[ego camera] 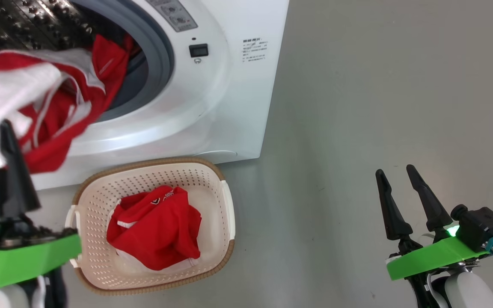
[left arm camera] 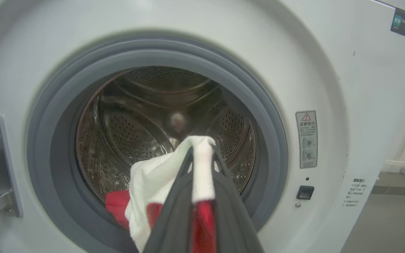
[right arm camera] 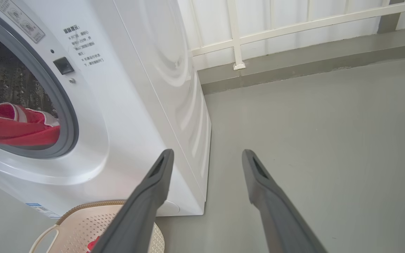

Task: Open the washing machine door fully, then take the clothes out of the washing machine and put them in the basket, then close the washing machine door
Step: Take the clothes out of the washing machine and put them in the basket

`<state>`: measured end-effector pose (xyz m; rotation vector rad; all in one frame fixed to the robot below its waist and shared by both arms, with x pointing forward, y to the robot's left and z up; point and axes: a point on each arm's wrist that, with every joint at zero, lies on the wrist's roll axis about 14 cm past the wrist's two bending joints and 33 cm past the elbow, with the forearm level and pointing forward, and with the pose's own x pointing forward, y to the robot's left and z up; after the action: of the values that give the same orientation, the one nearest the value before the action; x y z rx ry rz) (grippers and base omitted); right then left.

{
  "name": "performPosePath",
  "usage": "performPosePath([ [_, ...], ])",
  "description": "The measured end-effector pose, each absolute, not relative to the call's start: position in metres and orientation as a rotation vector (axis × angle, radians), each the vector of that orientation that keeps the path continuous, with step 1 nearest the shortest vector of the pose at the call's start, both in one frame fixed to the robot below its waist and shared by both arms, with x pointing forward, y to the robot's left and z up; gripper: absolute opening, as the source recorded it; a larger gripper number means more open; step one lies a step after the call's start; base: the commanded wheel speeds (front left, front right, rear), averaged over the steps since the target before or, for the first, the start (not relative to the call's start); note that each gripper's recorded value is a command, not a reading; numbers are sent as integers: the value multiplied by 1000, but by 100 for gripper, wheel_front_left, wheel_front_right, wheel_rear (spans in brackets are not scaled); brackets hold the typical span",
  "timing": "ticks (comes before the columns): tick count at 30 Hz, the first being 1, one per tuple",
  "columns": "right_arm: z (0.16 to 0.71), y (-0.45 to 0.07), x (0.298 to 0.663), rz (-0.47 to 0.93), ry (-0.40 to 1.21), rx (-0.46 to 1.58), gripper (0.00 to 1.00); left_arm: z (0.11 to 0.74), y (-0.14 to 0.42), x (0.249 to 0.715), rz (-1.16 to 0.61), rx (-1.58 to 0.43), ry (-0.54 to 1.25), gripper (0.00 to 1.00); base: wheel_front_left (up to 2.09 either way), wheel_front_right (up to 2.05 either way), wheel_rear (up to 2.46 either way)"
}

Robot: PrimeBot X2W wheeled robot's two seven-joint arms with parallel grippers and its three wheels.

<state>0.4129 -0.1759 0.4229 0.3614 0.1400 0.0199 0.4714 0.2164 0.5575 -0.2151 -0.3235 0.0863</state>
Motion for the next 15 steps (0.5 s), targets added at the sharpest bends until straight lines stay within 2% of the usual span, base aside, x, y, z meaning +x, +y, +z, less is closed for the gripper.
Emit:
performPosePath([
  [15,402,-173,420,16,188,367,100,411,199,474,77,-221,115,0,0,0,0],
])
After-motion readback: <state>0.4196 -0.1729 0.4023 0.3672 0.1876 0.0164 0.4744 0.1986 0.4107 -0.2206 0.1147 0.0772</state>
